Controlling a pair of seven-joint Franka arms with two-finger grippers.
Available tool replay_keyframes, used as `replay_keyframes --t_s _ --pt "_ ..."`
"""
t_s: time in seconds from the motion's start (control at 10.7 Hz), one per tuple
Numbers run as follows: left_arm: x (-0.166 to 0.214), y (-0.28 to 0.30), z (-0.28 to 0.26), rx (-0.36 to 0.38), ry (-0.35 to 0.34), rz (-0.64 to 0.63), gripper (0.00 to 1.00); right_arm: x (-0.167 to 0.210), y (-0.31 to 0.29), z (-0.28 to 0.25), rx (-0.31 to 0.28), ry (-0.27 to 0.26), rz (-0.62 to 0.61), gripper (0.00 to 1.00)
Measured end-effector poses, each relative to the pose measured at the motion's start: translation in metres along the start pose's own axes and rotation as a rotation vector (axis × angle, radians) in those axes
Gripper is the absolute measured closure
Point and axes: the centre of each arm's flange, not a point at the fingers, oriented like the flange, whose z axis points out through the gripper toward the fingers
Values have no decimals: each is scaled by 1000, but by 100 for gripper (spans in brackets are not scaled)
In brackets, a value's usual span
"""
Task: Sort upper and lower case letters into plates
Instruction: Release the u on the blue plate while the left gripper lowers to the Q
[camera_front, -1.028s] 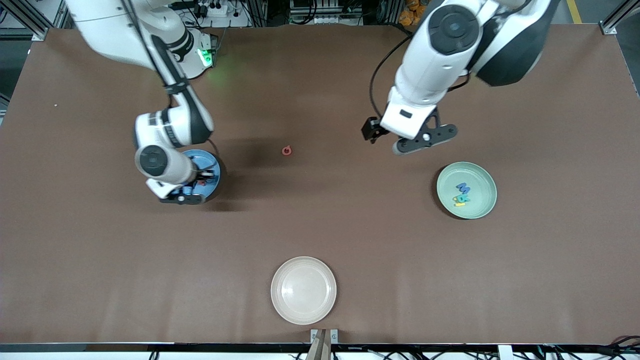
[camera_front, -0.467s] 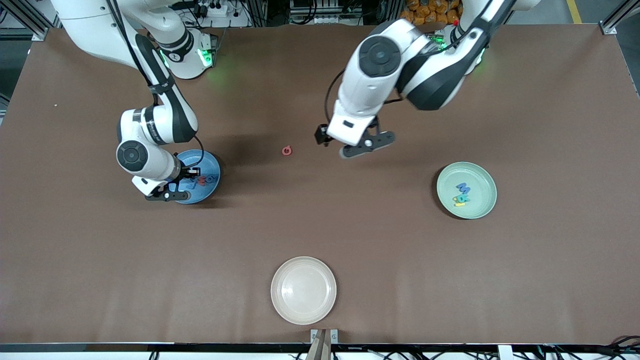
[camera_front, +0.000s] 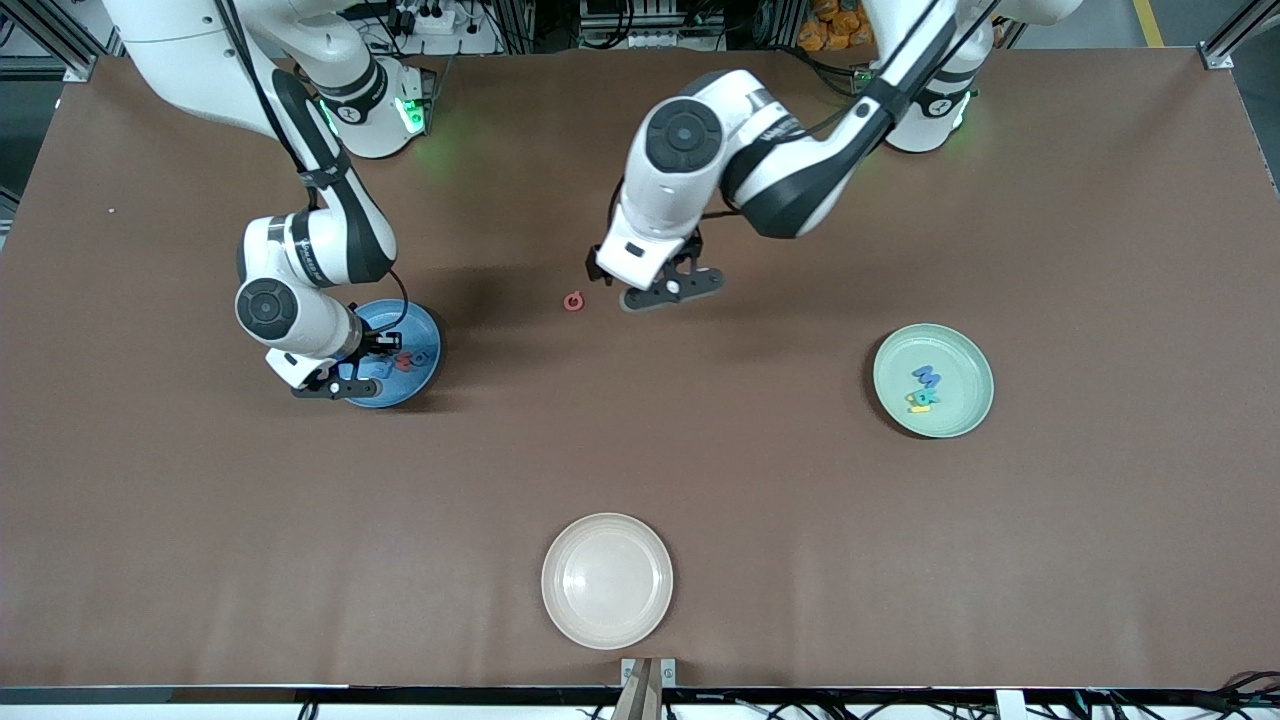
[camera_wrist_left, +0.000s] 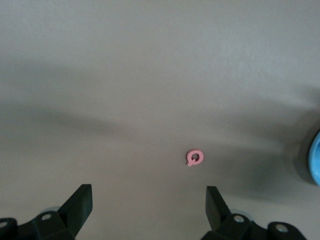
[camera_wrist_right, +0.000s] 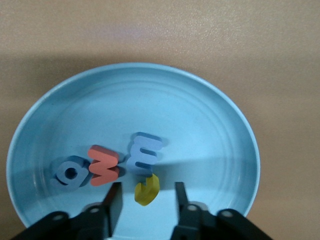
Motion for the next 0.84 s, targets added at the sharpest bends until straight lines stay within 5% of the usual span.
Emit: replay_keyframes --t_s 0.37,0.84 --pt "-52 35 59 34 33 63 0 0 0 0 0 1 -14 0" --pt "-55 59 112 43 121 -30 1 3 16 -6 8 14 -69 0"
